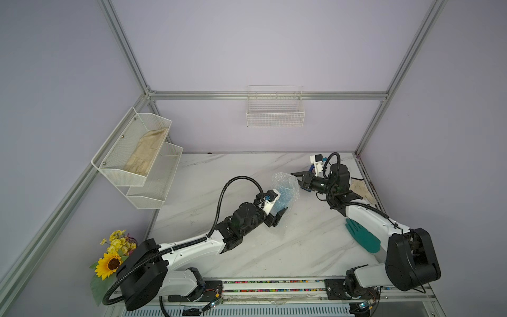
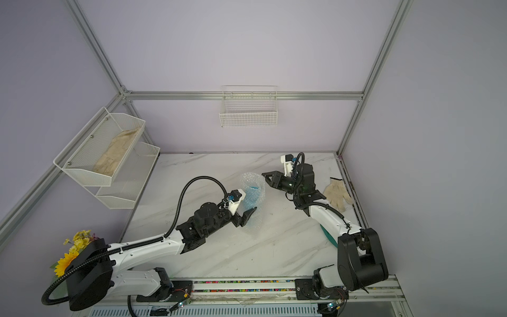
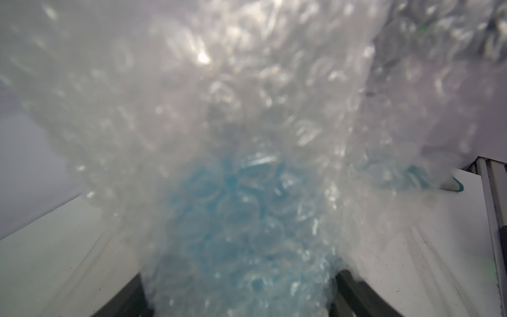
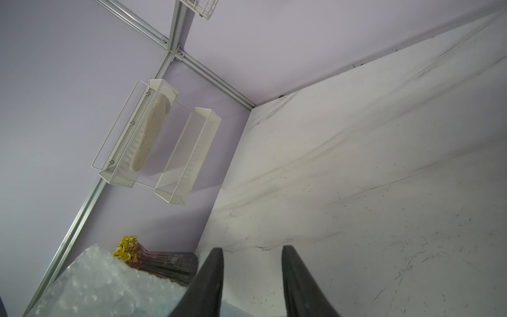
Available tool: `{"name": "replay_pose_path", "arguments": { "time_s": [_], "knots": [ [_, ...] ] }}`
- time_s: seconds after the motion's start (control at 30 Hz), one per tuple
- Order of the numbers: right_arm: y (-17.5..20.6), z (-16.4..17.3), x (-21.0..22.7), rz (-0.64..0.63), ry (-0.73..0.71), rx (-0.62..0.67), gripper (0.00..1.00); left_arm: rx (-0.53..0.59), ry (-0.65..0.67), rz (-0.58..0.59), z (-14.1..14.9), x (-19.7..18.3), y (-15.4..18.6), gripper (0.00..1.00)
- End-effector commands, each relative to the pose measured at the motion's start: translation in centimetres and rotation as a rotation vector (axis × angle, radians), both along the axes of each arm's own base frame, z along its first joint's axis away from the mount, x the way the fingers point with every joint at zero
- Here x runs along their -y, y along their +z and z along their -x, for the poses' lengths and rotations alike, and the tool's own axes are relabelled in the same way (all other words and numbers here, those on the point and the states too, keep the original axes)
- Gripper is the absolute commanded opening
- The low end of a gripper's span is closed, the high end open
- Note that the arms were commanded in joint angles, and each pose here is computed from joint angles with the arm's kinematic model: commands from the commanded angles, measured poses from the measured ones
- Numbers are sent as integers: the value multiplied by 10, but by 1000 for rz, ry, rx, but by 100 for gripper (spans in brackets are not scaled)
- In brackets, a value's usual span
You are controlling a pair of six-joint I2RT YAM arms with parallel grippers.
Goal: Wrap wine glasses in bubble wrap
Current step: Pick up the bubble wrap from the center of the board, then wrap the wine glass in bubble wrap.
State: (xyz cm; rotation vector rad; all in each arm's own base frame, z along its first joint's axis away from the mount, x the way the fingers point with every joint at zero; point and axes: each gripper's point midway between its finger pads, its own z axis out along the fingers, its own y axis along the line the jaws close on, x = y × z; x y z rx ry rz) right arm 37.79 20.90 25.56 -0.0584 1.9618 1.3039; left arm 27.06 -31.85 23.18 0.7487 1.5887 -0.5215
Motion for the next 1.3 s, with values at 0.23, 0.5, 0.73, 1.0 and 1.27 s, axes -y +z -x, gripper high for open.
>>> {"name": "replay_pose_path", "arguments": {
  "time_s": [0.23,0.5,0.73,1.0,1.27],
  "knots": [
    [28,37,-15,-24,57,53,39,65,126,36,21,-26,-14,78],
    [42,54,-17,-11,71,64,39,19,117,43,27,-25,-26,78],
    [34,66,-17,-1,98,56,39,15,115,51,22,-15,-27,78],
    [42,94,-15,49,179,148,39,13,151,46,14,-11,-15,78],
    [36,130,-30,92,344,142,38,9,123,4,10,-3,-21,79]
  ]
}}
